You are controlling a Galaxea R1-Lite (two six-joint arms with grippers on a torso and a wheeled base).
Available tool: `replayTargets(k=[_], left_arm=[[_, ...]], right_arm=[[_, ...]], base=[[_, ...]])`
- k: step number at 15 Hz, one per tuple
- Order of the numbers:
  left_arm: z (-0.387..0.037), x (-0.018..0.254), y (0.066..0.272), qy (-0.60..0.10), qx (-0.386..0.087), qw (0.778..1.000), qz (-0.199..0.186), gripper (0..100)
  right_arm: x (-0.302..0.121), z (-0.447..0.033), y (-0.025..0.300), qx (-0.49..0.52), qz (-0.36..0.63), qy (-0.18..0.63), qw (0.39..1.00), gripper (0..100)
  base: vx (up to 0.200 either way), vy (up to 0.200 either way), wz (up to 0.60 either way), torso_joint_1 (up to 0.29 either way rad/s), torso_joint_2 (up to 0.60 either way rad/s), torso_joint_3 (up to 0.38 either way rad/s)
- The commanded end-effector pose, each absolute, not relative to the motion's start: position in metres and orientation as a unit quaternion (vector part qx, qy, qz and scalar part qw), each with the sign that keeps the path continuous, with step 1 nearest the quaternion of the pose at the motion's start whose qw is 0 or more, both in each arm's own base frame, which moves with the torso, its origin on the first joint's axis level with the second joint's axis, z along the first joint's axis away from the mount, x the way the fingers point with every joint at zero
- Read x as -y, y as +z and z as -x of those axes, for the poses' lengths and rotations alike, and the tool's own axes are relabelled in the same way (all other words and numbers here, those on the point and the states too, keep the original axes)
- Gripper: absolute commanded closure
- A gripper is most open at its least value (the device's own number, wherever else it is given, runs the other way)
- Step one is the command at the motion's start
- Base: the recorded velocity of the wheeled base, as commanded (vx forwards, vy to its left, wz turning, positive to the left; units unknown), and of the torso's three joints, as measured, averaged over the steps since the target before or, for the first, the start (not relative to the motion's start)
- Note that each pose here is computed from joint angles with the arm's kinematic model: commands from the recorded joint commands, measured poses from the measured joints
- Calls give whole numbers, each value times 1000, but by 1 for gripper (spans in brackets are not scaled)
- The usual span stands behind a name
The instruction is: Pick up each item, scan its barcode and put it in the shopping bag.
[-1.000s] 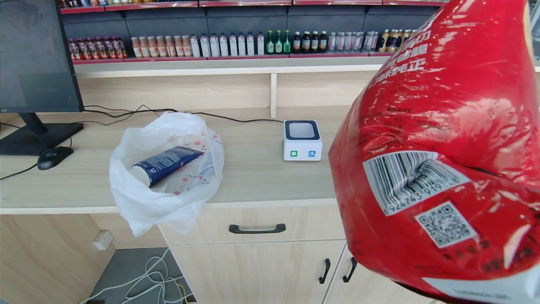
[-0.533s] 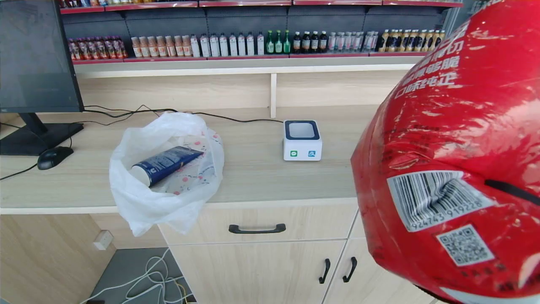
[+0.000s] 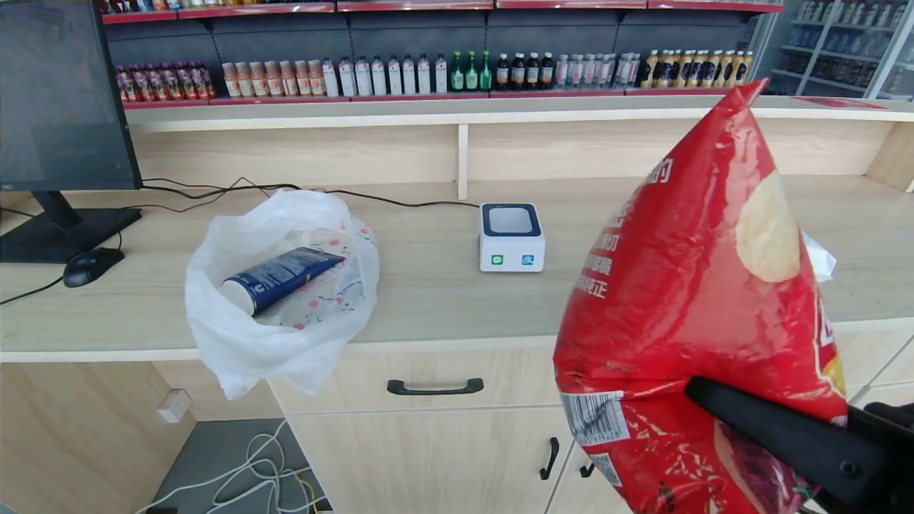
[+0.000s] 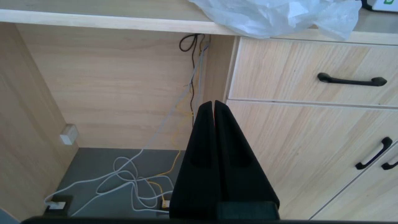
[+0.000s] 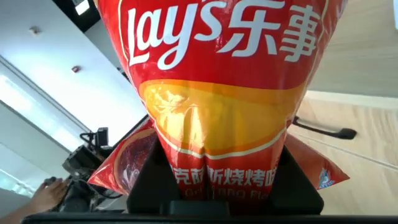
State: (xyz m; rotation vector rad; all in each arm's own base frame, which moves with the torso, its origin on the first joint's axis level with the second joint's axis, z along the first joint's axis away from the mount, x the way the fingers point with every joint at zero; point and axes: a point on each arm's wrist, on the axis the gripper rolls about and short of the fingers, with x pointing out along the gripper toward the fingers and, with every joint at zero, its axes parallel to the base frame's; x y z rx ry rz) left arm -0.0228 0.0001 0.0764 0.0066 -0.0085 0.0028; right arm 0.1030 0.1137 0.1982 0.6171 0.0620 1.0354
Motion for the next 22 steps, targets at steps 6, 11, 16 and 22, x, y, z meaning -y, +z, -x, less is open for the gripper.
replayTargets(k=[6,11,16,22], left_arm=[[23,0,76,2,5,1000,-3,100],[23,0,76,2,5,1000,-4,100],[23,0,76,2,5,1000,-3,100],[23,0,76,2,5,1000,-3,100]], right_arm=[[-130,-127,267,-2,-223,385,896,100],[-155,-157,263,-15,-100,285,953,100],[-188,-199,252,-26,-66,159,985,100],[-221,-255,245,19,-70,104,992,100]], base=[[0,0,0,0,0,0],[0,0,0,0,0,0],[0,0,0,0,0,0],[0,0,0,0,0,0]])
